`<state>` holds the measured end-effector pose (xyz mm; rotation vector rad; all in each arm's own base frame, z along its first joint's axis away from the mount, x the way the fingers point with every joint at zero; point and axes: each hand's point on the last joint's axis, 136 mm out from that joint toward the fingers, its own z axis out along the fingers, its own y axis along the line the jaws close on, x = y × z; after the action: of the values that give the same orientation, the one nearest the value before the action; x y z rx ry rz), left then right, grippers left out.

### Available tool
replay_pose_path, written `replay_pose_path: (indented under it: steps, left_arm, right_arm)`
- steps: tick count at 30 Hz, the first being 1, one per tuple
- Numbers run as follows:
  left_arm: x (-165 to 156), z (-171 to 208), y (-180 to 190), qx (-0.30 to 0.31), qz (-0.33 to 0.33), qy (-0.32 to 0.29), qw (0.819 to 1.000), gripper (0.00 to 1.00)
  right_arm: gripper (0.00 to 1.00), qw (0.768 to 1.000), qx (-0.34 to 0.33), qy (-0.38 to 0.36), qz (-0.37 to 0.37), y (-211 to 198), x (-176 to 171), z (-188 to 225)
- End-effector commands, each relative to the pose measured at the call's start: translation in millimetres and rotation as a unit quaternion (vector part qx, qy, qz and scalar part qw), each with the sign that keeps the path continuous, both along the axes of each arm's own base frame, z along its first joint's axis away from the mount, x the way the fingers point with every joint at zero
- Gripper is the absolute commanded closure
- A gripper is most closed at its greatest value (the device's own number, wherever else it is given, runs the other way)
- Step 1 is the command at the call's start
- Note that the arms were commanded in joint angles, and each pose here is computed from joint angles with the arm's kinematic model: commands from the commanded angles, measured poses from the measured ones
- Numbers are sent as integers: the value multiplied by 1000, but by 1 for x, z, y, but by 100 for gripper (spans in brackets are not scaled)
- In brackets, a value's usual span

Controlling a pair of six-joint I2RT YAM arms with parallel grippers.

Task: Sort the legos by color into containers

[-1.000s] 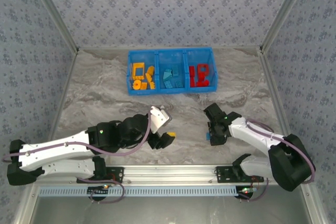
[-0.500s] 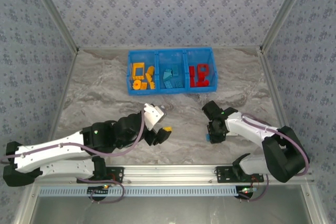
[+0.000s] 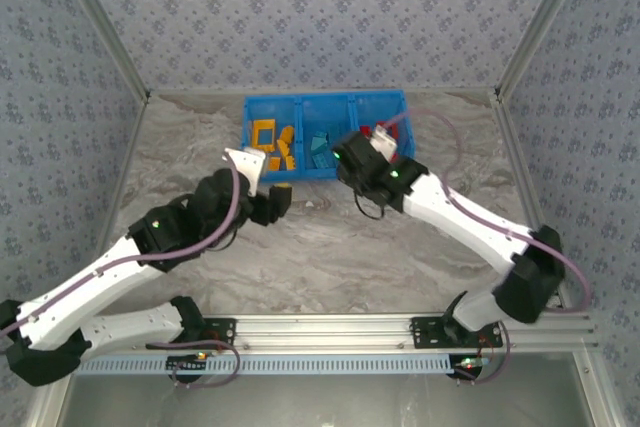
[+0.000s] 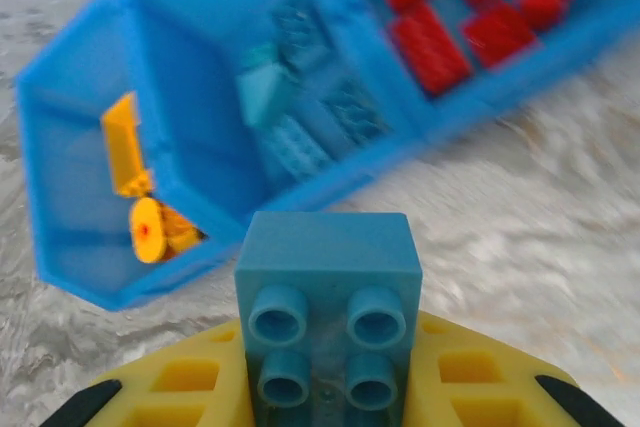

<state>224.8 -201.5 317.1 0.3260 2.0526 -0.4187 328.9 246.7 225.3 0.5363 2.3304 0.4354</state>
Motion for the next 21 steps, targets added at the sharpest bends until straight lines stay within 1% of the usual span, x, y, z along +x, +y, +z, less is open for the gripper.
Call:
replay_pose_path:
  steps: [1, 4, 6, 7, 10, 14, 17, 21]
  left_arm:
    - [5, 21, 5, -42, 4, 16, 999, 26]
    - [12, 27, 7, -47, 7, 10, 999, 25]
    - [15, 28, 5, -49, 6, 12, 999, 26]
    - [16, 27, 3, -51, 5, 13, 999, 25]
    - [18, 22, -1, -52, 3, 20, 998, 26]
    - [19, 16, -5, -53, -1, 27, 998, 26]
    - [19, 14, -8, -55, -5, 31, 998, 26]
    - [19, 12, -9, -56, -7, 34, 998, 26]
  right_arm:
    - [86, 987, -127, 2, 94, 17, 32, -17]
    - [87, 983, -146, 16, 111, 33, 69, -33]
    - [88, 982, -146, 26, 115, 41, 92, -44]
    - [89, 982, -148, 36, 115, 44, 103, -56]
    - [89, 984, -136, 53, 98, 47, 131, -75]
    - [88, 987, -126, 78, 63, 41, 151, -97]
    - [87, 988, -112, 88, 62, 46, 162, -110]
    - [87, 987, -99, 113, 58, 51, 167, -133]
